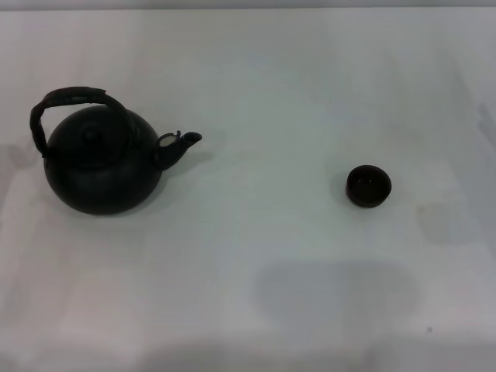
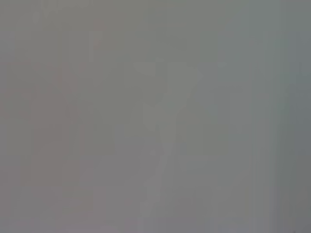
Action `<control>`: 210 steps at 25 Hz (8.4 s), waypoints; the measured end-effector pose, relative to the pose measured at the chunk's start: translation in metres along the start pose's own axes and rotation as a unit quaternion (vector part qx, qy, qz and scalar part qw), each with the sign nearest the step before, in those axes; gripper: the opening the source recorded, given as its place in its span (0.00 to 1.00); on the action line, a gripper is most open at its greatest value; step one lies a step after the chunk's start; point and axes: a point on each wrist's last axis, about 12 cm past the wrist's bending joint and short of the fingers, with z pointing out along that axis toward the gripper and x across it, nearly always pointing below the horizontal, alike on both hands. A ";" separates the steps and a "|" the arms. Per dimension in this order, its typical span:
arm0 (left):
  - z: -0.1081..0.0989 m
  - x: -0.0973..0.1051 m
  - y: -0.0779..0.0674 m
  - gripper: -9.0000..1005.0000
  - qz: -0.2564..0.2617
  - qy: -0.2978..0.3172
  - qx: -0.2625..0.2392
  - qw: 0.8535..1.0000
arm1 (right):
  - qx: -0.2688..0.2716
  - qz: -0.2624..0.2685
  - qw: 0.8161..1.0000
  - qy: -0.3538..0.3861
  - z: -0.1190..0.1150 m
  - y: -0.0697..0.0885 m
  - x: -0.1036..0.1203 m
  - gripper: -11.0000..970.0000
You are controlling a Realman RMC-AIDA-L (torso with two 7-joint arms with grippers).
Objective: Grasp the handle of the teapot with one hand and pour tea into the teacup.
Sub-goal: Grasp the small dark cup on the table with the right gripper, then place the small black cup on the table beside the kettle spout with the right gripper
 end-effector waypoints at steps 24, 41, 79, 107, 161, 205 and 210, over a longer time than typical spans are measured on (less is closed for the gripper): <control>-0.004 -0.003 0.006 0.79 0.008 -0.005 -0.005 1.000 | -0.052 0.024 0.998 0.002 0.002 -0.003 -0.009 0.89; -0.003 -0.001 0.008 0.80 0.013 0.007 -0.006 1.000 | -0.266 0.005 0.961 0.081 0.007 -0.007 -0.055 0.88; -0.009 -0.002 0.003 0.80 0.004 -0.003 0.004 1.000 | -0.480 -0.132 0.824 0.270 0.072 0.069 -0.087 0.84; -0.020 -0.001 0.001 0.80 -0.005 -0.004 0.008 1.000 | -0.446 -0.244 0.791 0.340 0.090 0.075 -0.069 0.81; -0.022 -0.001 0.001 0.80 -0.006 -0.003 0.008 1.000 | -0.462 -0.267 0.756 0.379 0.103 0.091 -0.053 0.75; -0.015 -0.005 0.001 0.79 -0.002 -0.015 0.020 1.000 | -0.468 -0.266 0.767 0.349 0.140 0.186 -0.053 0.81; -0.014 -0.005 0.001 0.80 -0.001 -0.016 0.021 1.000 | -0.467 -0.257 0.772 0.347 0.139 0.188 -0.048 0.81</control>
